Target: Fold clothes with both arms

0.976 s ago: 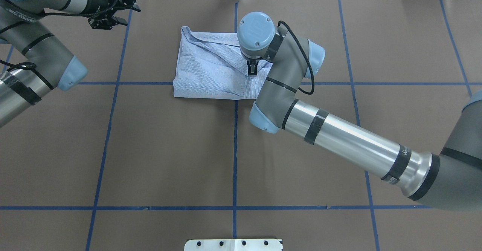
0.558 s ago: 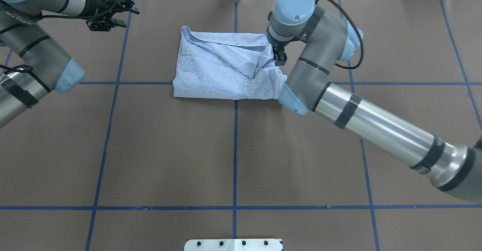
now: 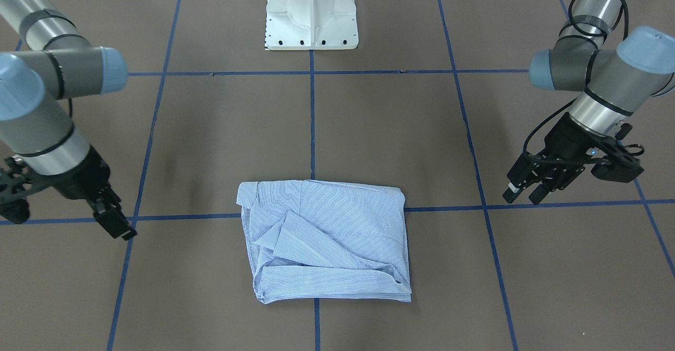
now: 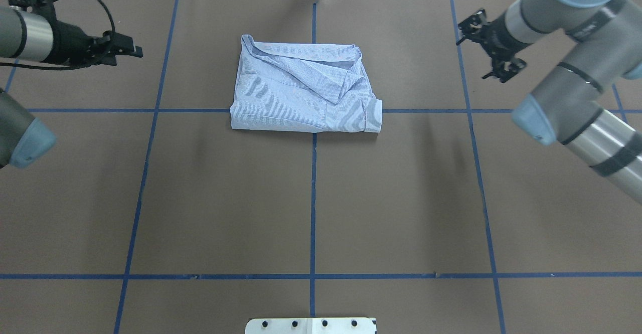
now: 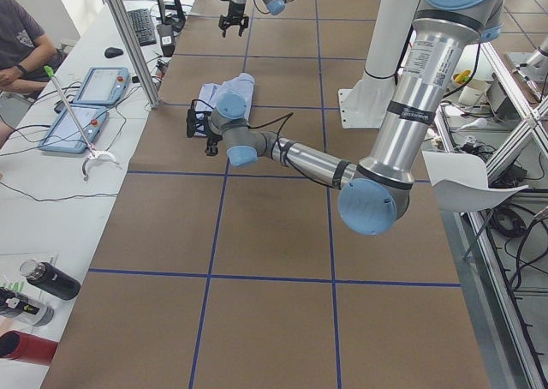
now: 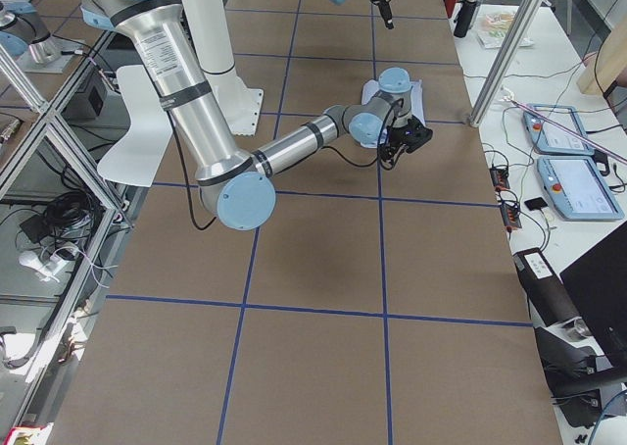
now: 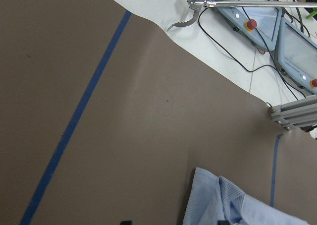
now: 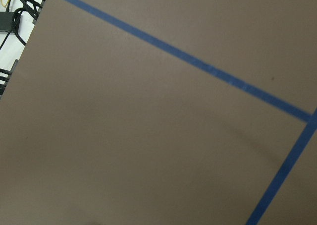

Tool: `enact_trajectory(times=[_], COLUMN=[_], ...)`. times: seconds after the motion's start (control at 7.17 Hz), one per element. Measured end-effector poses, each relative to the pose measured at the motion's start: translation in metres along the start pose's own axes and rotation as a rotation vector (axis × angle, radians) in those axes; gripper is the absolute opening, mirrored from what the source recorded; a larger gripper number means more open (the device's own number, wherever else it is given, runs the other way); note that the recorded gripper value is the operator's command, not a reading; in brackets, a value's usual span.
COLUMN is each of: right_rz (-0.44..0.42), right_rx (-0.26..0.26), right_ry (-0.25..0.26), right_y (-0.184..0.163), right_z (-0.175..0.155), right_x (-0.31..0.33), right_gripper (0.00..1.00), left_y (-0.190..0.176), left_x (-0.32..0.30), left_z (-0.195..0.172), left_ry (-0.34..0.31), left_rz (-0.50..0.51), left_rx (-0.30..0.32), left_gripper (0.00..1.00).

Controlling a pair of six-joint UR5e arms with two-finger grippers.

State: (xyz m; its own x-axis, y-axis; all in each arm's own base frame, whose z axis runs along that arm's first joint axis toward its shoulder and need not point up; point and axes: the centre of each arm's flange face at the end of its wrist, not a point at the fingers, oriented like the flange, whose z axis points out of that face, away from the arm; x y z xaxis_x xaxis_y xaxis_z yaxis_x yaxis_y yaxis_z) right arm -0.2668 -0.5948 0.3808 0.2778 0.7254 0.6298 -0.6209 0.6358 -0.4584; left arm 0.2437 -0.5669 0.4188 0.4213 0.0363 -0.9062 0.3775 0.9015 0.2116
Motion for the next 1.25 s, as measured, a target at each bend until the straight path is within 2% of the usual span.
enact_trajectory(times=[0.42, 0.7, 0.98, 1.25], right_rz=[-0.459, -0.735, -0.92, -0.997], right_rx=[-0.034, -0.047, -0.1, -0.189], right_ry=[0.063, 0.13, 0.176, 0.198], right_y=[-0.097, -0.144, -0.167, -0.178], right_z=[-0.062, -0.086, -0.104, -0.121], right_x=[0.175, 0.29, 0.375, 0.404], right_gripper=[1.0, 1.0, 1.0, 1.0], left_y=[0.027, 0.047, 0.062, 0.051], left_x=[-0.111, -0.19, -0.233, -0.242], left_z=[-0.073, -0.127, -0.159, -0.189], left_ry=[-0.057, -0.114, -0.168, -0.229], left_rz=[0.375, 0.525, 0.548, 0.538], left_rx=[-0.06, -0.085, -0.15, -0.213], left_gripper=[0.99, 0.99, 0.99, 0.99])
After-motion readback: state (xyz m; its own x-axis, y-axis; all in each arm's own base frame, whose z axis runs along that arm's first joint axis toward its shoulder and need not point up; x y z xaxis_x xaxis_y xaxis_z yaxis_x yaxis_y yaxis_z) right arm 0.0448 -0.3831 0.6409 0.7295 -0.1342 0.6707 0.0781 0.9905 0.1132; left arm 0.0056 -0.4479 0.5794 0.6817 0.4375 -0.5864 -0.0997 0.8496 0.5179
